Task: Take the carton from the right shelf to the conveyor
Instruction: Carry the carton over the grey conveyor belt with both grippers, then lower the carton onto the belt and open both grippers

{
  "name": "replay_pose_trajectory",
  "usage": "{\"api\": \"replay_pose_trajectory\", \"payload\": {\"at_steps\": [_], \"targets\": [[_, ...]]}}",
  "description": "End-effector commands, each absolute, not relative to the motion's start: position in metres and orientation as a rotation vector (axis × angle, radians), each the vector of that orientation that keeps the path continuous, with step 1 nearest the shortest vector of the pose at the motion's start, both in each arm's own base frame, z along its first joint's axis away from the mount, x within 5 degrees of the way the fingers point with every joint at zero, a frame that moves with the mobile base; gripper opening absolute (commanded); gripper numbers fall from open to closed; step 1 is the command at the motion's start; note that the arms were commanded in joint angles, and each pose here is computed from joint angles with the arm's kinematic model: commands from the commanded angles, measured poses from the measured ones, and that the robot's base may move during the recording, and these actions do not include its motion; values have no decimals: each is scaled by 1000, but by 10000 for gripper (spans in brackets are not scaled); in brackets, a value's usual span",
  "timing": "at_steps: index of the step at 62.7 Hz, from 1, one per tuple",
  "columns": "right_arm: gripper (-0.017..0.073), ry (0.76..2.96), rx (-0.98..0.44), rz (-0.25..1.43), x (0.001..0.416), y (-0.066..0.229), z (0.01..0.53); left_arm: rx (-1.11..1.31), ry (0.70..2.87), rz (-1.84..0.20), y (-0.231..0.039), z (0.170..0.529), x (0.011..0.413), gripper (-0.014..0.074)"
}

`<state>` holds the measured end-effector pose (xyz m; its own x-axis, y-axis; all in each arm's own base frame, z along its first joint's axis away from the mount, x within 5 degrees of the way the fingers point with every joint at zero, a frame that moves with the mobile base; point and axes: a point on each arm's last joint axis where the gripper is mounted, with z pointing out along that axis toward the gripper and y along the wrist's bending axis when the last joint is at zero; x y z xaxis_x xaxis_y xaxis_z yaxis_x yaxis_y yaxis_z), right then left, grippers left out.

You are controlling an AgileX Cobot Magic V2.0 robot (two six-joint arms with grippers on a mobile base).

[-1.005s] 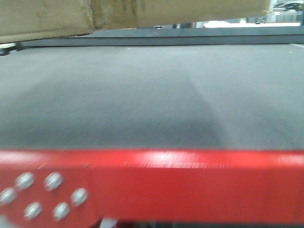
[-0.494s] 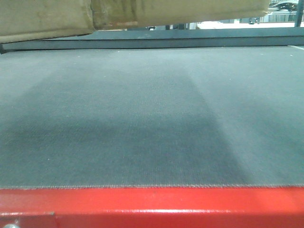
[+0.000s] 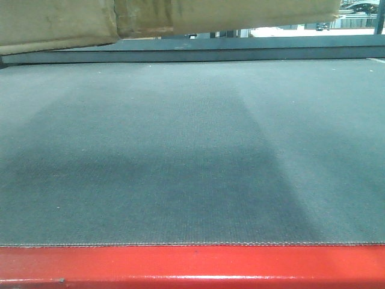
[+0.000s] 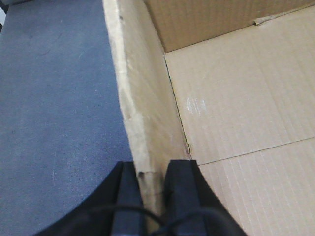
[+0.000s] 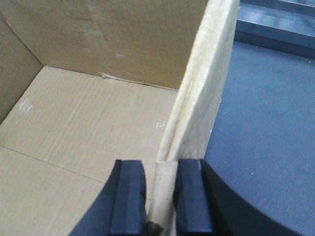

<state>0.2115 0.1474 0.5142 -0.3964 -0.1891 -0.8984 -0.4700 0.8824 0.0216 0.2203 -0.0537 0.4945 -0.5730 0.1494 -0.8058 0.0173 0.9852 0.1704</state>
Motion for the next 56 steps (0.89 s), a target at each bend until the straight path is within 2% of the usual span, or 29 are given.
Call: {"api": "replay_pose_trajectory", "payload": {"at_steps": [1,26,33,39,44,56], "targets": [[-69,1897,-490,327,205,142,527,116,2148,294,-45,498,220,-17],[-69,1900,-490,327,205,142,526,116,2149,289,-45,498,219,-17],[-69,1945,-449,319,208,139,523,138,2116,189,-54,499,225,-17],[-69,1988,-393,272,224,132,515,141,2086,49,-64,496,238,-17],[-69,2027,-348,226,242,127,507,127,2089,7,-67,489,254,-17],[-69,2147,-285,136,290,123,473,104,2179,31,-70,456,301,-17]]}}
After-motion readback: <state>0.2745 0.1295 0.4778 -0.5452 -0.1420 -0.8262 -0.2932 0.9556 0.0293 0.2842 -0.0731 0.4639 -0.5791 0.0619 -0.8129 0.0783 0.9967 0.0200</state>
